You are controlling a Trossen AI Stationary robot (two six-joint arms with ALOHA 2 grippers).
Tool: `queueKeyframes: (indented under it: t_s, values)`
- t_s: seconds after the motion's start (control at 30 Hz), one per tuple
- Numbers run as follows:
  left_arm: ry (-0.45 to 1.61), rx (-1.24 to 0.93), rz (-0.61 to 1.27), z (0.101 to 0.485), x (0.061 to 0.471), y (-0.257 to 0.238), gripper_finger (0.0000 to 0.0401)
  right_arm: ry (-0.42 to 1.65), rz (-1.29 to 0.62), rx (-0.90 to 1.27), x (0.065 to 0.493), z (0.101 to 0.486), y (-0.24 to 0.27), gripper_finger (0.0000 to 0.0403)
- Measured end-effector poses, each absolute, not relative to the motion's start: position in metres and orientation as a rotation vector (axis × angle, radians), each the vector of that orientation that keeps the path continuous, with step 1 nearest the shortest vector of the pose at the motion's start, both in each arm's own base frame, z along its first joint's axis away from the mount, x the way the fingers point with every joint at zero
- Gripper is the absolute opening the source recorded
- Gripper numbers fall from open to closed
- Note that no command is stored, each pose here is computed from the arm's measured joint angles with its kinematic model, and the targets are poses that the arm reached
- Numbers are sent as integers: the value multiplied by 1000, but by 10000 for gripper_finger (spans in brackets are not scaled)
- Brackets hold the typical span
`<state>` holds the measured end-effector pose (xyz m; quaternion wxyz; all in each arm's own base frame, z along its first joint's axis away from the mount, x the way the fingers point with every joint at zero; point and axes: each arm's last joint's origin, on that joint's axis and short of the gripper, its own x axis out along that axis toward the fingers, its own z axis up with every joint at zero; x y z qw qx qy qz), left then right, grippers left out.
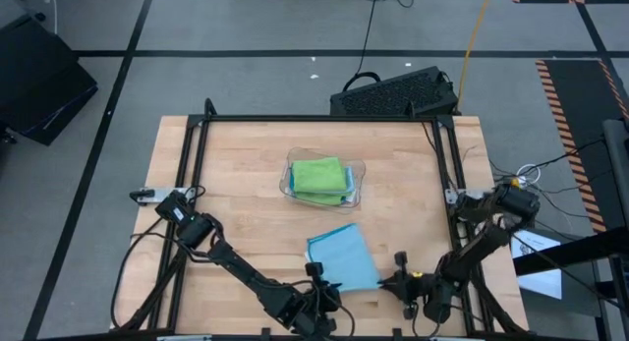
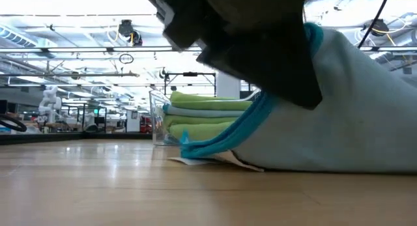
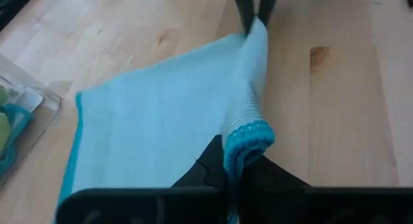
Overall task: Fold microfiber towels
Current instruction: Fold the blue microfiber cloth
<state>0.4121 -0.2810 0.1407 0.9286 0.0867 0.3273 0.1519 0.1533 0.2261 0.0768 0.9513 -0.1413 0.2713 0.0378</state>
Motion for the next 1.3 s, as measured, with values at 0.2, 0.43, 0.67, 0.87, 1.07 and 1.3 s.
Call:
queueKeyframes:
  t_s: [0.2,0.43,0.67,0.87,1.07,1.3]
  values:
    - [620,126,225,180,413,-279,17,547,93,-218,153,133,209,11]
    - [555,142,211,223,409,-269,7,418,144,-98,143,195,190,8]
    - [387,-3,138,255,411,-278,23,302,213,-1,137,246,198,8]
    - [235,-148,11,274,408,-297,7,246,311,24,130,280,223,8]
    - [241,-268,-46,274,396,-314,17,367,544,194,122,279,238,8]
    - [453,-181,139,248,400,-287,12,588,337,63,138,253,210,8]
